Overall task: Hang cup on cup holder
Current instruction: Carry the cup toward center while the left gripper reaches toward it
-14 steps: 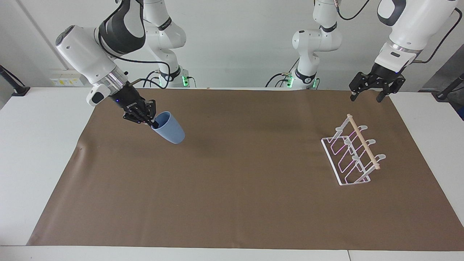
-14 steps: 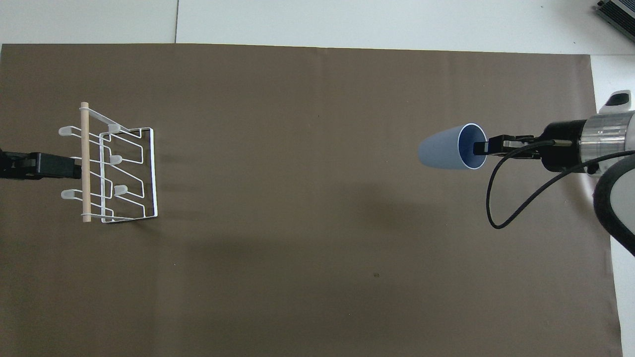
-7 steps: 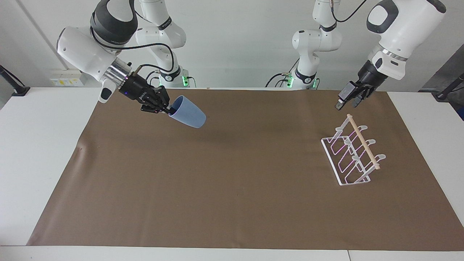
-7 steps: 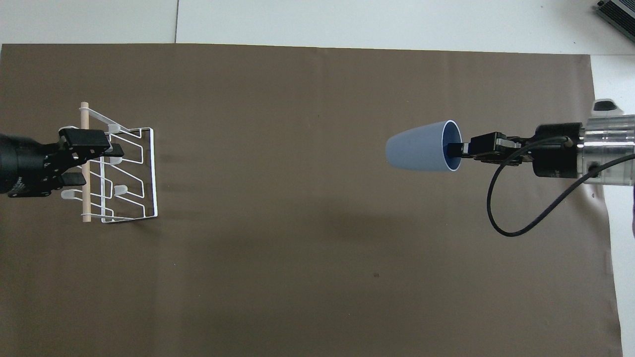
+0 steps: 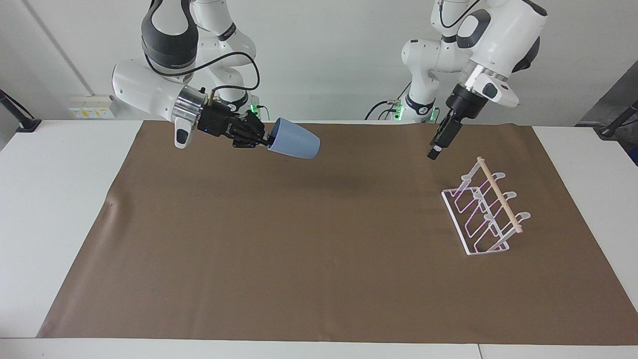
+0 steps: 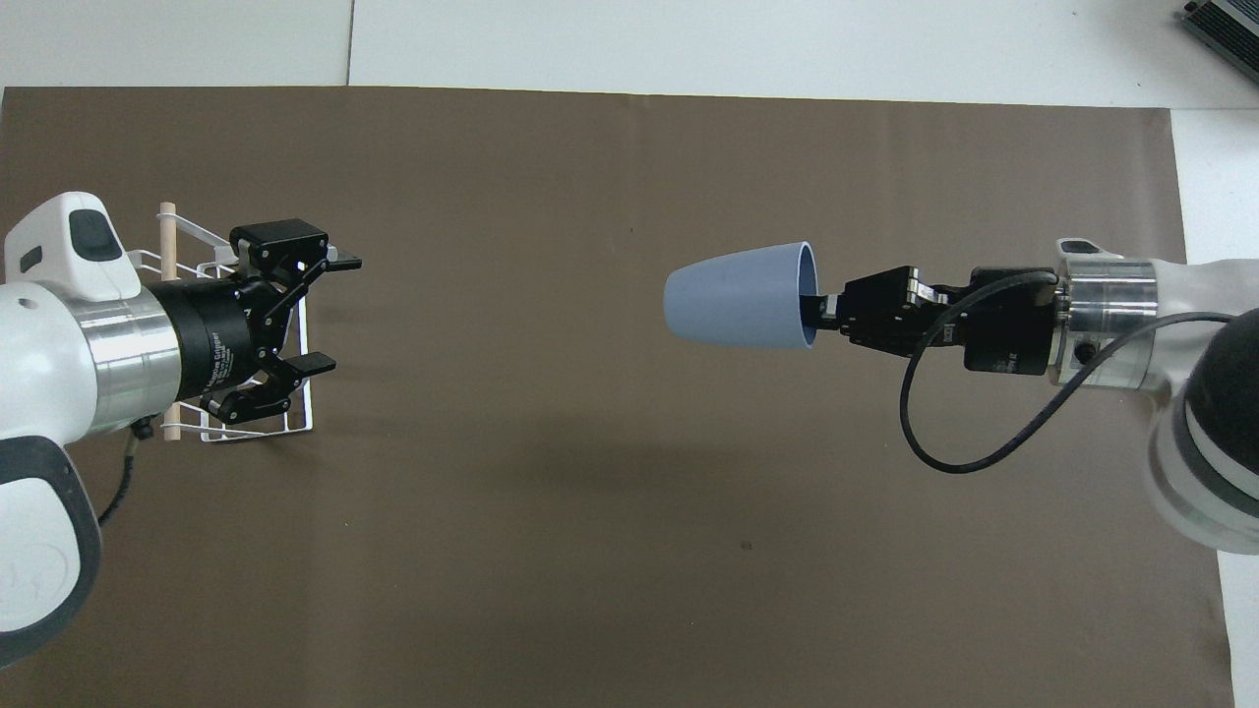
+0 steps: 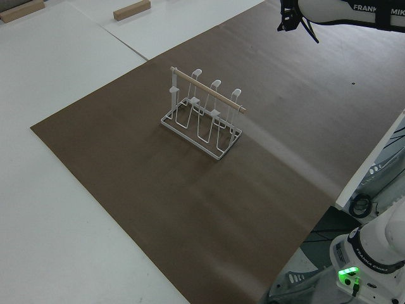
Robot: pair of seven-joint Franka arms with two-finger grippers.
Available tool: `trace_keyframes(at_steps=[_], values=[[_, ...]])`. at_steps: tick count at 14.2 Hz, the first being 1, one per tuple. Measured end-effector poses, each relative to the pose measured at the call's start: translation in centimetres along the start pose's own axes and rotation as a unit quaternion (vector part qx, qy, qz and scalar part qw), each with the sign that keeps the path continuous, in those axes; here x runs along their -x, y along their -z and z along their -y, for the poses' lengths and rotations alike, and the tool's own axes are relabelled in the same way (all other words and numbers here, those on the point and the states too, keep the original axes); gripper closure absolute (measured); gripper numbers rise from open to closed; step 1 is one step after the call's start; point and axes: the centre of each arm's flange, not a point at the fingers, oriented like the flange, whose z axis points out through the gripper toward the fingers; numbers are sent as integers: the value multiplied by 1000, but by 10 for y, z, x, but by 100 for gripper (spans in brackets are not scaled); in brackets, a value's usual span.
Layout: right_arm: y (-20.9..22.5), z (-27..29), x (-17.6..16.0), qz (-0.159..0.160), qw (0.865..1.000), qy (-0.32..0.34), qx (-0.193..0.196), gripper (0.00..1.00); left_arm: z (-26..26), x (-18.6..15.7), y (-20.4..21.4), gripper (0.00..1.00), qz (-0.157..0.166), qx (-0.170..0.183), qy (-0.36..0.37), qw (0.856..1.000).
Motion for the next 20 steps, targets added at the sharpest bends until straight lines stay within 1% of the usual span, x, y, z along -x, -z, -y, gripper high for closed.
trace_keyframes(at_steps=[3,5,8,11,14,17,20], values=[[-35,-5,10,-7,999,-36,-39,95,5,34,-12,0,6,22,85,996],[-61,-3,17,-16,997,-51,-54,95,10,61,-18,0,17,32,133,990],[-88,3,31,-23,997,-57,-51,95,9,95,-20,0,33,48,183,981],[-91,-5,32,-23,997,-63,-46,95,8,119,-20,0,45,62,213,974],[-91,-8,32,-23,997,-60,-45,95,6,132,-19,0,52,82,230,968],[-91,-11,33,-24,998,-44,-43,95,4,132,-17,0,54,99,238,965],[-92,-13,33,-23,998,-41,-42,95,6,126,-28,0,49,93,244,964]])
